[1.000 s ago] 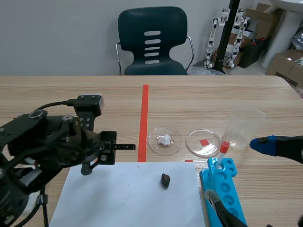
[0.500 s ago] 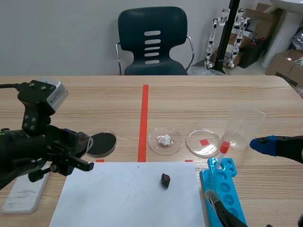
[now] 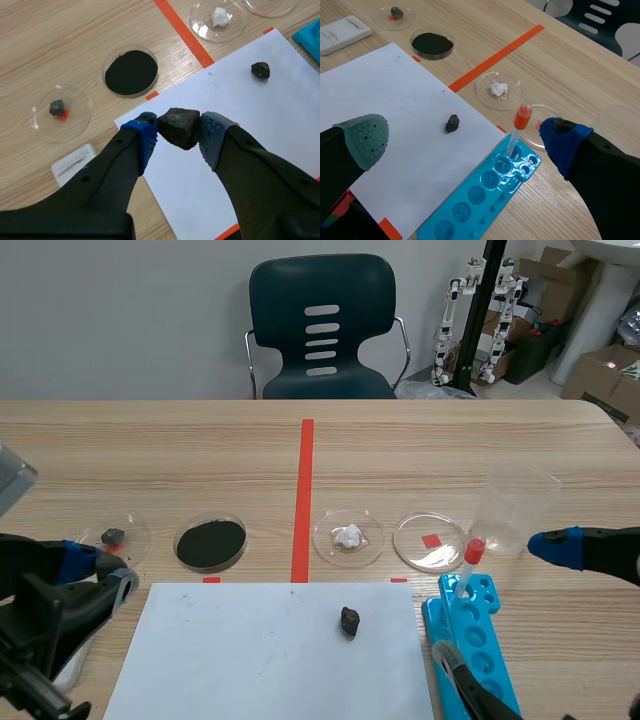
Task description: Pick up the middle mineral with the left hand
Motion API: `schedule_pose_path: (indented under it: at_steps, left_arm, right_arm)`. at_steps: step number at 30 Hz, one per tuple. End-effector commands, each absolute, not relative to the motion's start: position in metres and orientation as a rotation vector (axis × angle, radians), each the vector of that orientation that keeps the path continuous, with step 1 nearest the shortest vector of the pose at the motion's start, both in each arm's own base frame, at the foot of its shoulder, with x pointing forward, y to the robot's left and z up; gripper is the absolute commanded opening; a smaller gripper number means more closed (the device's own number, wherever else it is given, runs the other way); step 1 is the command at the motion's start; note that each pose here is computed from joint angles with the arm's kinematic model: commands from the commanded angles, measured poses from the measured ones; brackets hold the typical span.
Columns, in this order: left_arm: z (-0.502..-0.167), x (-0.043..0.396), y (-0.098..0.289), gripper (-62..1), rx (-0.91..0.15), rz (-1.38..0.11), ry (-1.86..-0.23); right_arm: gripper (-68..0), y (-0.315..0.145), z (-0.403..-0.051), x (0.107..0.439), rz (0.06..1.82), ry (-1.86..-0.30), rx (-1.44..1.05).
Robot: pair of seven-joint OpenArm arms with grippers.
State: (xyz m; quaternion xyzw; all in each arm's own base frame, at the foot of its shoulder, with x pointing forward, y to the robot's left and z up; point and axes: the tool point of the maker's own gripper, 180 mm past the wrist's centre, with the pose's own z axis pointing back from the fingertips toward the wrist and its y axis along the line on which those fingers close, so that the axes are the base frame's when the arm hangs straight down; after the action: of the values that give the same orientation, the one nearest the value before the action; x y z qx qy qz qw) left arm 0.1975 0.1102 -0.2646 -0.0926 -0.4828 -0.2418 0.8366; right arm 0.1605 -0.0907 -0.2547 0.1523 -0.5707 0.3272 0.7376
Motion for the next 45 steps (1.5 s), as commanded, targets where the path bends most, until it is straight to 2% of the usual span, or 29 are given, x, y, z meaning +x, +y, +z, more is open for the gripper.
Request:
schedule_pose_path:
  at_steps: [1, 10, 45]
  left_arm:
    - [-0.256, 0.198, 0.109, -49.6, -0.202, -0.501, -1.057]
    - [-0.246, 0.184, 0.119, -49.6, -0.198, -0.509, -1.072]
    - [-0.247, 0.184, 0.119, -49.6, -0.197, -0.505, -1.066]
  right_arm:
    - [-3.7, -0.091, -0.249, 0.164, 0.713, -1.278, 0.333]
    - [-3.7, -0.091, -0.249, 0.164, 0.713, -1.278, 0.333]
    - [-3.7, -0.091, -0.249, 0.164, 0.713, -1.279, 0.333]
